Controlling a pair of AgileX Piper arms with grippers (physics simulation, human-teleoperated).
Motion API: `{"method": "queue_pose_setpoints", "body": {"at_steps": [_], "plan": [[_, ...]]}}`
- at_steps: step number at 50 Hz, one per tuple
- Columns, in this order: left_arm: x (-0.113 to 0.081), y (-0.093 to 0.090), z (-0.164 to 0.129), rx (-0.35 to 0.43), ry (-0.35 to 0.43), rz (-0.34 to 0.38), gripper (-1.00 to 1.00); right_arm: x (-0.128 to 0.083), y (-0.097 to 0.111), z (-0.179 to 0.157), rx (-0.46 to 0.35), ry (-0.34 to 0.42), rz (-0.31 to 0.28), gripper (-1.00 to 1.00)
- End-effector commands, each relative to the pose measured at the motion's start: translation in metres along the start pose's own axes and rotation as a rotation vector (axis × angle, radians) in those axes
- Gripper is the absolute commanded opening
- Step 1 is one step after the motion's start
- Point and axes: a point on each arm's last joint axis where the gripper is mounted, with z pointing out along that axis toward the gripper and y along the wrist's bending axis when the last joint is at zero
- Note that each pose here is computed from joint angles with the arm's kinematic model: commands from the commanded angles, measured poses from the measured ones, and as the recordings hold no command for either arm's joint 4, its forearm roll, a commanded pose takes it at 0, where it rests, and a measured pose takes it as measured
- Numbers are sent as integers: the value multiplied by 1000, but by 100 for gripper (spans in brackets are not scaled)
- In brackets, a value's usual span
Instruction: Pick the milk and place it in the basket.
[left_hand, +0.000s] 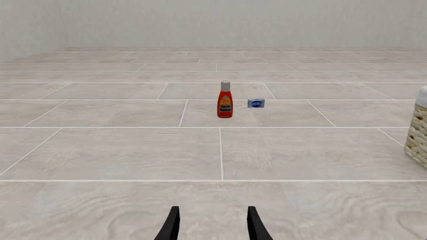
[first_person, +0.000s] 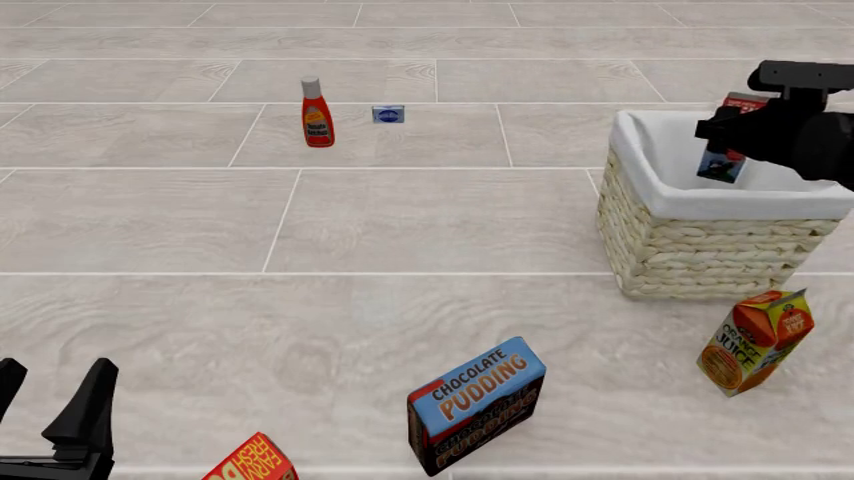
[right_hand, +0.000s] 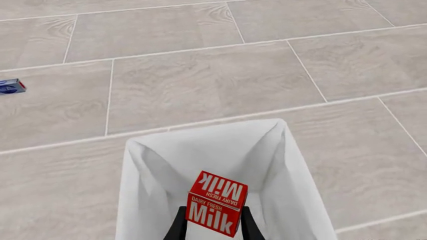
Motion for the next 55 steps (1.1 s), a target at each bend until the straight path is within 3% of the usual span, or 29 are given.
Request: {"method": "queue_pose_setpoints", "body": {"at_steps": [1,16,45,46,55], "plan": [[0,0,0,0,0,0,100,7,0,11,1,-13,43,-100],[0,0,0,0,0,0,100,19,-7,22,16,11,53,-100],[0,0,0,0,0,0,100,28,0,28,2,25,61,-100],[0,0,0,0,0,0,100,28,0,27,2,25,61,100],[0,0,0,0,0,0,100,26,4,22,-6,26,64,100]]}}
